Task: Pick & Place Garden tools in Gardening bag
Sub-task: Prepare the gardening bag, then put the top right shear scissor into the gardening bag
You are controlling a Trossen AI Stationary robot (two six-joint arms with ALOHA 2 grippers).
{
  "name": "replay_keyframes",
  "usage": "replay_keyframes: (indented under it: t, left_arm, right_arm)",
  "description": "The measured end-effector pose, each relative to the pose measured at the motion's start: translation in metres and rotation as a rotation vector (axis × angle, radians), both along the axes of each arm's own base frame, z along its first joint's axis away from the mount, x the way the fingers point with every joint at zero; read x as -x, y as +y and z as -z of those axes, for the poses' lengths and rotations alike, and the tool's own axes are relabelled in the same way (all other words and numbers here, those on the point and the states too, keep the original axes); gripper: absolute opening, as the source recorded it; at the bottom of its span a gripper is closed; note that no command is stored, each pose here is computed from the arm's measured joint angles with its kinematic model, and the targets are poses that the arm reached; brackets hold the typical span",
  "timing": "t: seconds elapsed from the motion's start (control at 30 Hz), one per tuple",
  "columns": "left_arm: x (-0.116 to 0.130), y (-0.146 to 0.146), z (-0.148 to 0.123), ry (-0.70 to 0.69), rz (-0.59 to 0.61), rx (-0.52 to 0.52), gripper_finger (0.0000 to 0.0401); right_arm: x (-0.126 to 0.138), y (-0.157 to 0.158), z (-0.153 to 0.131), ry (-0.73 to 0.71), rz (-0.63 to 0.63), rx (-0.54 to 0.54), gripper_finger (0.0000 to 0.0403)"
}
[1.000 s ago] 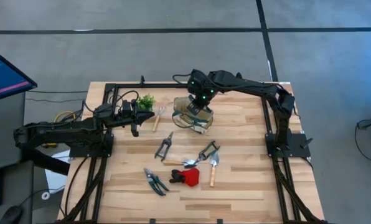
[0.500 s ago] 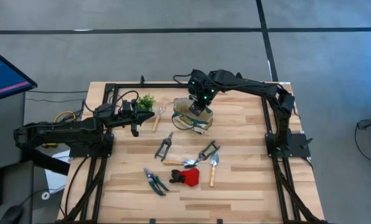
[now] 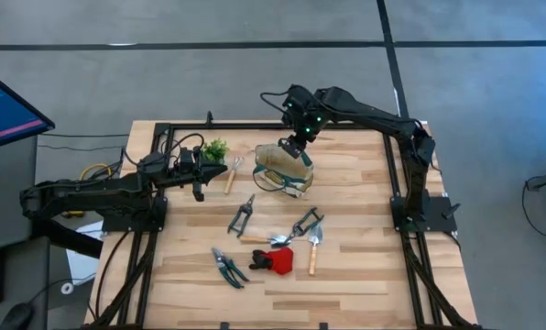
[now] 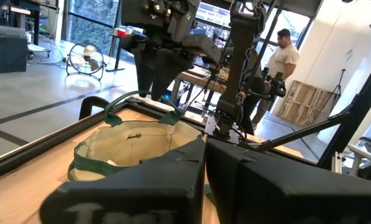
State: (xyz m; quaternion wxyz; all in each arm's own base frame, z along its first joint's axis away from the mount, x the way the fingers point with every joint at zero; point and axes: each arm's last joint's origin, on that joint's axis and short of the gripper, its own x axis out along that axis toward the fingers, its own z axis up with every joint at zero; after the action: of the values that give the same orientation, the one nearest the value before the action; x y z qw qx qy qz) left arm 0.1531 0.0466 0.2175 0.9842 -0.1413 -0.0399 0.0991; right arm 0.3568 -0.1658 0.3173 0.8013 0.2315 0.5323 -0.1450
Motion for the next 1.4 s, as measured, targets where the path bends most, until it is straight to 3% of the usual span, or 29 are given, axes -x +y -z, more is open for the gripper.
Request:
replay_keyframes:
  t: [0.3, 0.5, 0.87, 1.2, 1.4]
  left_arm:
    - [0.0, 0.0, 0.0, 0.0, 0.0, 0.0, 0.0002]
    - [0.0, 0.0, 0.0, 0.0, 0.0, 0.0, 0.0002]
    - [0.0, 0.0, 0.0, 0.0, 0.0, 0.0, 0.0002]
    - [0.0, 0.0, 0.0, 0.0, 0.0, 0.001, 0.0002]
    - [0.0, 0.0, 0.0, 0.0, 0.0, 0.0, 0.0002]
  right_arm:
    - [0.014, -0.007, 0.002, 0.091, -0.047, -0.017, 0.0227]
    - [0.031, -0.018, 0.005, 0.179, -0.009, -0.067, 0.0229]
    - [0.05, -0.034, 0.004, 0.232, 0.026, -0.101, 0.0167]
    - [0.052, -0.011, -0.034, 0.068, -0.086, 0.066, 0.0017]
    - [0.063, 0.006, -0.069, -0.097, -0.099, 0.169, 0.0018]
